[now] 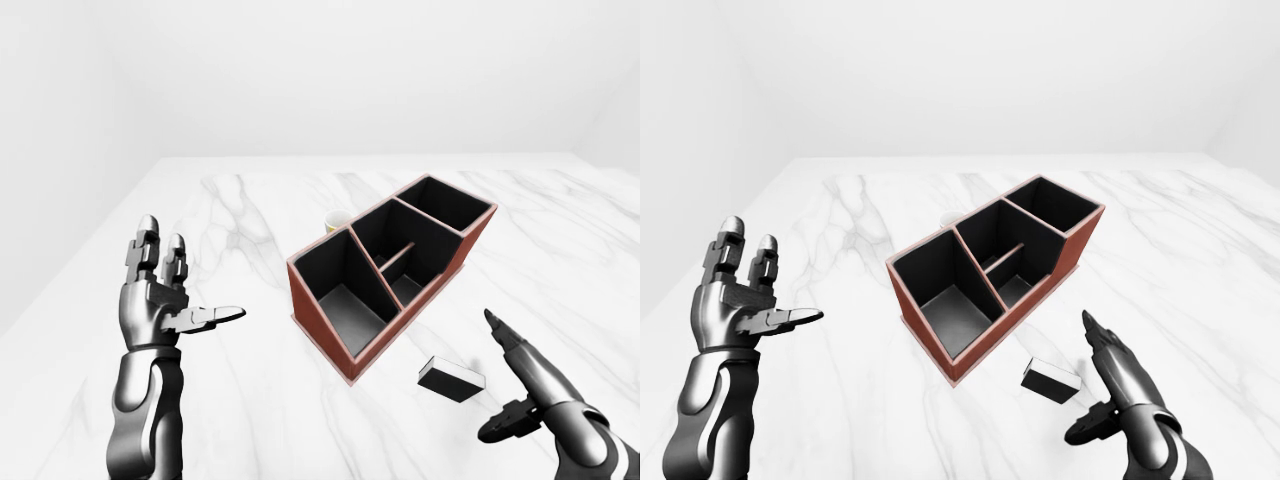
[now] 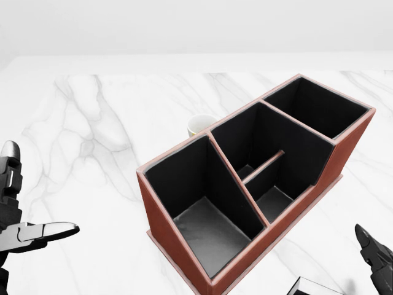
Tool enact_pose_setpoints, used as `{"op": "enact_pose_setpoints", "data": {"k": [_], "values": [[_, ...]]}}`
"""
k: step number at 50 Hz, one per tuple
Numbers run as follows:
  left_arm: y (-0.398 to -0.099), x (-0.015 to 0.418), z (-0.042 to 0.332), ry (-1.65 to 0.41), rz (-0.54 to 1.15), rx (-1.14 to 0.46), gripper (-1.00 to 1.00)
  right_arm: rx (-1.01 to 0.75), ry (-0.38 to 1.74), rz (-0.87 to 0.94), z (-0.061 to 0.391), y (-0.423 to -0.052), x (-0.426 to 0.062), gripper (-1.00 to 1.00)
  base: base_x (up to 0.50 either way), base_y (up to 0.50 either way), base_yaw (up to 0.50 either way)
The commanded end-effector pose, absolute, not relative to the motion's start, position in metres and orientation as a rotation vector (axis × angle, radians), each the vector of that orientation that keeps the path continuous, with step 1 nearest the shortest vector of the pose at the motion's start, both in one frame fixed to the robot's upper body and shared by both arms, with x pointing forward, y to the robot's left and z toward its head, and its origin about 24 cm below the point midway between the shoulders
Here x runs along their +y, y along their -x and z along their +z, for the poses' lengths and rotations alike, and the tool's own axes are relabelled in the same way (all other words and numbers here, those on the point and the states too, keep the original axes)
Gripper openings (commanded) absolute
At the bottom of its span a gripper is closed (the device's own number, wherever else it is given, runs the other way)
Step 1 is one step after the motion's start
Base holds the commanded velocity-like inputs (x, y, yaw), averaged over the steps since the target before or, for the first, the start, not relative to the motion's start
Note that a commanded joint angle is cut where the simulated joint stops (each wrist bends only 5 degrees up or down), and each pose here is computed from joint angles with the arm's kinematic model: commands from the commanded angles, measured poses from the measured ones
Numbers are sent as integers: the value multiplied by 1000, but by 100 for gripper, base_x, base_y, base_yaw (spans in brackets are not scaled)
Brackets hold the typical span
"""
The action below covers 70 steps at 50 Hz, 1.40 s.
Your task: Pick up the book and place it in the left compartment of the caddy.
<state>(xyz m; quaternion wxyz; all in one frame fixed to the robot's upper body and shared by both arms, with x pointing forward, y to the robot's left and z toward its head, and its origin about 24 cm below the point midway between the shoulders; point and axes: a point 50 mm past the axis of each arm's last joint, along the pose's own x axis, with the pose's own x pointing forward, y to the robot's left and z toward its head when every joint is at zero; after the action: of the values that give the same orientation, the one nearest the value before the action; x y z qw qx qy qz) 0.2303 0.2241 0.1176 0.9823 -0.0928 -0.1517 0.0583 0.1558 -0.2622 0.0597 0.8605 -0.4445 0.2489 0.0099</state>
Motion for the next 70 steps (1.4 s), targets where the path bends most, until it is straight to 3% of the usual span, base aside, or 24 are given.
{"op": "enact_pose_setpoints", "data": {"k": [1, 70], "values": [[-231, 224, 117, 186, 117, -304, 100, 514, 990, 21, 65, -163, -264, 100, 0, 0, 0], [-232, 225, 116, 188, 121, -299, 100, 607, 1103, 185, 40, -199, -264, 100, 0, 0, 0]]}}
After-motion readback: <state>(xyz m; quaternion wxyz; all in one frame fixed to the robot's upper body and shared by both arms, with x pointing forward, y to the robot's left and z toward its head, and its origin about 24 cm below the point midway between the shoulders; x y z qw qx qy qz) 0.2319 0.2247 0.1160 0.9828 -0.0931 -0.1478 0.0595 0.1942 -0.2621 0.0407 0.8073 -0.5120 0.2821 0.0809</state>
